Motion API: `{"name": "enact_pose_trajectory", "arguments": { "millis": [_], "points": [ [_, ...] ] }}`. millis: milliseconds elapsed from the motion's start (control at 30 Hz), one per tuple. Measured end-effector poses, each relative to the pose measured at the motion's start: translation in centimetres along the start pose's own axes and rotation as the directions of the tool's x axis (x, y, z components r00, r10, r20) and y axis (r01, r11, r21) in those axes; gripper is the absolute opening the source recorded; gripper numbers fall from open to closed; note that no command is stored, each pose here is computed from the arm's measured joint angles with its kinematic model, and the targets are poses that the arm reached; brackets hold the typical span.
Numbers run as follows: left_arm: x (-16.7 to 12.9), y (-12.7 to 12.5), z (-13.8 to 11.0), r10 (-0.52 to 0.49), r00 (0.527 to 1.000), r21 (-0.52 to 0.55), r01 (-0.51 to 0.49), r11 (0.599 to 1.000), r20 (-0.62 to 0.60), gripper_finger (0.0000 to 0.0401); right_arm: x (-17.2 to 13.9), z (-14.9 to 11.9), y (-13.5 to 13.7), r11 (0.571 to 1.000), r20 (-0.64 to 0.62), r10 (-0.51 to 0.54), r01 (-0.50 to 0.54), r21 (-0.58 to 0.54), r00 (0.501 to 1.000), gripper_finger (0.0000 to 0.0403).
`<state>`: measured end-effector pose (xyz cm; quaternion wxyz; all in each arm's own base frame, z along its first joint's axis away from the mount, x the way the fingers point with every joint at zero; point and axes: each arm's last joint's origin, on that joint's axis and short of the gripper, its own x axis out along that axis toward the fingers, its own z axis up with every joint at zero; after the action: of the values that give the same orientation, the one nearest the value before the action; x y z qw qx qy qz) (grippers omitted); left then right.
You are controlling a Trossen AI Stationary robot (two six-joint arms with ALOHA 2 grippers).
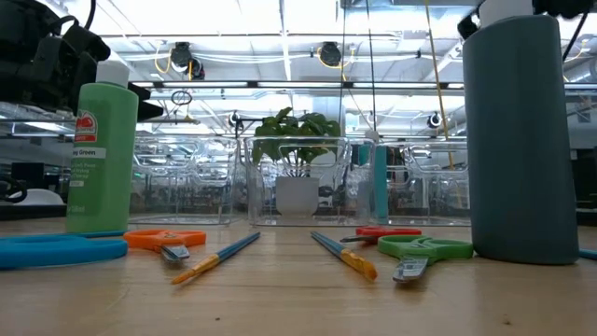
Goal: Pick & Place Paint Supplies
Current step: Put the blue paint bottle into the right transparent bin
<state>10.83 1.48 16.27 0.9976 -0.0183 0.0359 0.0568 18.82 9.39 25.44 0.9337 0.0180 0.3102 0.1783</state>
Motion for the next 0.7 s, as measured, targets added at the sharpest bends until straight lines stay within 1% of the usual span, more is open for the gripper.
{"name": "enact_pose_trajectory", "arguments": {
  "millis": [133,233,400,533,633,700],
  "points": [
    [0.0,0.0,0.0,0.0,1.0,0.0,0.0,1.0,-0.001,0.0294,1.8,-2.8,-0.5,1.0,0.075,0.016,-0.016,0.006,0.997,0.0212],
    [0.0,0.0,0.0,0.0,1.0,0.0,0.0,1.0,0.0,0.0294,3.0,-5.4,-1.0,0.999,0.167,0.035,-0.04,0.027,0.985,0.0212],
    [0.0,0.0,0.0,0.0,1.0,0.0,0.0,1.0,0.0,0.0294,3.1,-8.5,-1.6,0.993,0.342,0.068,-0.096,0.065,0.937,0.0212],
    [0.0,0.0,0.0,0.0,1.0,0.0,0.0,1.0,-0.001,0.0294,2.8,-9.3,-1.8,0.988,0.414,0.082,-0.13,0.089,0.906,0.0212],
    [0.0,0.0,0.0,0.0,1.0,0.0,0.0,1.0,0.0,0.0294,2.8,-8.9,-1.5,0.987,0.428,0.087,-0.136,0.085,0.899,0.0212],
    [0.0,0.0,0.0,0.0,1.0,0.0,0.0,1.0,0.0,0.0294,2.7,-8.1,-1.1,0.987,0.442,0.105,-0.148,0.063,0.891,0.0212]
  ]
}}
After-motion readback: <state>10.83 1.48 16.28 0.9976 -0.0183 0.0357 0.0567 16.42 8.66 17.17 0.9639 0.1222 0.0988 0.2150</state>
